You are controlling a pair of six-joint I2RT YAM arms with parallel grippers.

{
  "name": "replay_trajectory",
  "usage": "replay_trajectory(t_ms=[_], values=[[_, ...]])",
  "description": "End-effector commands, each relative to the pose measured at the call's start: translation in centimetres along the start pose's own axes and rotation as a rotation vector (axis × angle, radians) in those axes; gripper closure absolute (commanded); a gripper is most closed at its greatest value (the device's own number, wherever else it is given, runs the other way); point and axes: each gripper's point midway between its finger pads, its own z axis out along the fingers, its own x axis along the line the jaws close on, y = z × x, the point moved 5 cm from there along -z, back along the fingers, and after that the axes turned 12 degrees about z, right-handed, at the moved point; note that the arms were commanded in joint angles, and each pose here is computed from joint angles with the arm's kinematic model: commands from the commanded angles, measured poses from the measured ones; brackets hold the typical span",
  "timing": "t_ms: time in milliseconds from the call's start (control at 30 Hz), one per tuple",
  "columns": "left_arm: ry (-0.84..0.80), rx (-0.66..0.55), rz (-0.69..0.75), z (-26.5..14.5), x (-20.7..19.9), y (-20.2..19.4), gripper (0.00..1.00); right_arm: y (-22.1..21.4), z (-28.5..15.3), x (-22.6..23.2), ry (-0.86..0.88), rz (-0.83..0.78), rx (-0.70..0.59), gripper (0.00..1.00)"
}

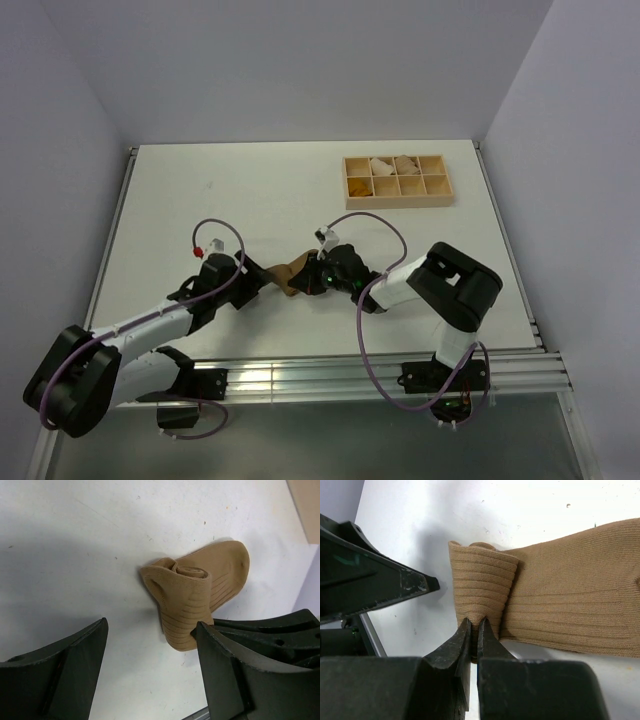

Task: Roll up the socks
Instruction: Roll the sock at the center of the board.

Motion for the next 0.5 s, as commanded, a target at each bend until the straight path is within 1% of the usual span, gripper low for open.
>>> replay_trajectory(t_ms=[0,133,167,233,267,467], values=[[-0.2,-0.101,-0.046,-0.5,-3.0,1.6,0.24,0.4,0.6,0.4,0.008,0.02,0.004,1.0],[-0.21,-0.061,-0.042,0.6,-2.9,0.9,0.24,0.3,0.7,0.4,0.008,0.034,0.014,1.0],[-0.237,-0.07,-0.044,0.8,-3.1,0.9,0.24,0.3,0.8,0.3,0.006,0.036,0.017,1.0],[-0.247,-0.051,-0.072,1.2,-2.6,0.2,0.25,0.2,0.8,0.3,0.004,0.04,0.019,1.0],[-0.269,-0.063,-0.087,1.3,-2.9,0.4,0.25,0.2,0.8,0.3,0.004,0.043,0.02,1.0],[-0.232,-0.028,-0.123,1.9,-1.5,-0.8,0.26,0.2,0.8,0.2,0.003,0.057,0.025,1.0]])
